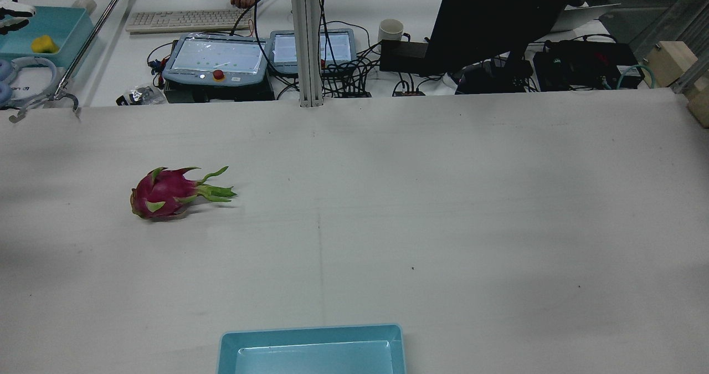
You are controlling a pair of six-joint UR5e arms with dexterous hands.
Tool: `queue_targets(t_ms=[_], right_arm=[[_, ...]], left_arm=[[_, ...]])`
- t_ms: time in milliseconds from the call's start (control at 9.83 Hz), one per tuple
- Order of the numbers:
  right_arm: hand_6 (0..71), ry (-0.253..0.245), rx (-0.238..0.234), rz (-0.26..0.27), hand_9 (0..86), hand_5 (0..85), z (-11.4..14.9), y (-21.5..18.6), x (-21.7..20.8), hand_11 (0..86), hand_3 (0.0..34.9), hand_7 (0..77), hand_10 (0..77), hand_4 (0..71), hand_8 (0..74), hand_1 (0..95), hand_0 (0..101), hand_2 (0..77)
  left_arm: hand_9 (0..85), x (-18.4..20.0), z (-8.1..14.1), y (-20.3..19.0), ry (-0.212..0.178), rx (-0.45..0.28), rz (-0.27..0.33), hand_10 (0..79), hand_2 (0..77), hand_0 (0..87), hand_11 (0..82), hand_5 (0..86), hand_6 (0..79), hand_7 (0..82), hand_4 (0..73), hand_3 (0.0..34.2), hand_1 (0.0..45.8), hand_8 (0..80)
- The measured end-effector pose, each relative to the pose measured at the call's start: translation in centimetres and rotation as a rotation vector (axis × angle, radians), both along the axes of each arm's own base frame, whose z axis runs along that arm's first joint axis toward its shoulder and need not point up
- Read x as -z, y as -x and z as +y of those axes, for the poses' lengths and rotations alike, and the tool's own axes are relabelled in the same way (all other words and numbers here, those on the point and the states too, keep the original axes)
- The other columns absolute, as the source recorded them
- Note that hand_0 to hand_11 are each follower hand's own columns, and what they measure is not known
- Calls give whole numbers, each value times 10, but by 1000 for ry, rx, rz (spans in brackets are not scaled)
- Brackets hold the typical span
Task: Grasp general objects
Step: 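Move the left hand in toward the pink dragon fruit, then close the left hand fingers around the dragon fruit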
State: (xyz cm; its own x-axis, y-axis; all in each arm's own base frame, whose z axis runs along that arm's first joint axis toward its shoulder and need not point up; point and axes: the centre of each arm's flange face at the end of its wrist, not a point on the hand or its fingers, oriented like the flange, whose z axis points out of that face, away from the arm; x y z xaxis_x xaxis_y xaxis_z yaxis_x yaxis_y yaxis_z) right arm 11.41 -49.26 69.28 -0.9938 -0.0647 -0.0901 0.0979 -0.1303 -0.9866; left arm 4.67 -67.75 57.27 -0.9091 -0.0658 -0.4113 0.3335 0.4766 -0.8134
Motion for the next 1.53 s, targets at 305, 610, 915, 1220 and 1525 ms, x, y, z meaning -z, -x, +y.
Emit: queue_targets(t_ms=[305, 610, 915, 1220, 1525], right_arm=[[0, -2, 0, 0, 5, 5, 0, 0, 1, 5, 0, 0, 0, 0, 0, 54, 0, 16], [0, -3, -1, 1, 5, 5, 0, 0, 1, 5, 0, 0, 0, 0, 0, 54, 0, 16], [0, -4, -1, 1, 5, 5, 0, 0, 2, 5, 0, 0, 0, 0, 0, 54, 0, 16], [0, -4, 0, 1, 5, 5, 0, 0, 2, 5, 0, 0, 0, 0, 0, 54, 0, 16], [0, -3, -1, 1, 5, 5, 0, 0, 2, 5, 0, 0, 0, 0, 0, 54, 0, 16]], left_arm=[[38, 31, 23, -10, -58, 19, -160, 65, 11, 538, 82, 202, 104, 273, 185, 2, 0, 11], [38, 70, 70, -34, -107, 31, -372, 22, 11, 547, 22, 131, 82, 202, 125, 3, 0, 11], [22, 74, 96, -95, -143, -2, -585, 16, 104, 593, 60, 49, 11, 131, 5, 1, 0, 11], [16, 65, 122, -169, -162, -5, -739, 16, 175, 593, 27, 27, 11, 120, 5, 1, 0, 11], [16, 60, 132, -201, -188, 15, -842, 16, 218, 592, 27, 27, 11, 109, 5, 2, 5, 11]])
